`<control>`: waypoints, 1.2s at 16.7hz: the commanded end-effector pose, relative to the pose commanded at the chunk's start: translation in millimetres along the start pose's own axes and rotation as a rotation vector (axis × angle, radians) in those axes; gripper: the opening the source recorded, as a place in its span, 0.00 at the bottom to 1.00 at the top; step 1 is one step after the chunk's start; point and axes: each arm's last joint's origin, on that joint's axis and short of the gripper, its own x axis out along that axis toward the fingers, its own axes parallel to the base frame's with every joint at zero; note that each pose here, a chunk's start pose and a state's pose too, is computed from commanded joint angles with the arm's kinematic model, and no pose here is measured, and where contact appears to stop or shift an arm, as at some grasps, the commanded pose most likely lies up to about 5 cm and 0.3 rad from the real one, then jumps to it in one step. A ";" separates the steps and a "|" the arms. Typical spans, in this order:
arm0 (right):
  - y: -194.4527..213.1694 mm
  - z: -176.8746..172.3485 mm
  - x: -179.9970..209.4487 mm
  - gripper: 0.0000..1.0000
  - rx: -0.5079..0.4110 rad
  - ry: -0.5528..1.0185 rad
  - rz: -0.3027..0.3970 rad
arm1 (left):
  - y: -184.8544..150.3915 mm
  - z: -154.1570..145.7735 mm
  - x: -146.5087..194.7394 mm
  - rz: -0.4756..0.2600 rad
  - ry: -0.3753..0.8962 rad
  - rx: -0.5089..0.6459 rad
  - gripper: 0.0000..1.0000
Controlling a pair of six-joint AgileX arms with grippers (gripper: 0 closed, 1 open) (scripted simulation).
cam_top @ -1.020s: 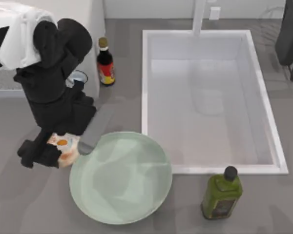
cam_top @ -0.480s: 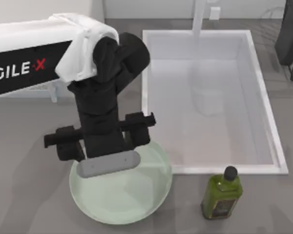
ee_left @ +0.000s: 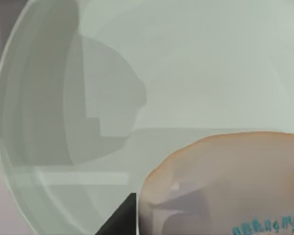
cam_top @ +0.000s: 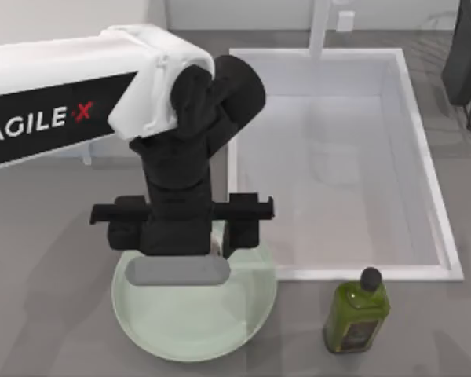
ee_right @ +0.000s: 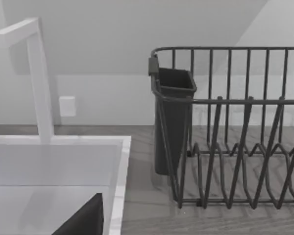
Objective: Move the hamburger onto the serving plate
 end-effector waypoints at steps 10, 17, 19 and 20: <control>0.0 0.0 0.0 1.00 0.000 0.000 0.000 | 0.3 -1.5 43.3 0.000 -0.001 0.000 0.00; 0.0 0.0 0.0 1.00 0.000 0.000 0.000 | 0.3 -1.4 45.0 0.000 0.000 0.000 0.23; 0.0 0.0 0.0 1.00 0.000 0.000 0.000 | 0.3 -1.4 45.0 0.000 0.000 0.000 0.38; 0.0 0.0 0.0 1.00 0.000 0.000 0.000 | 0.3 -1.4 45.0 0.000 0.000 0.000 0.45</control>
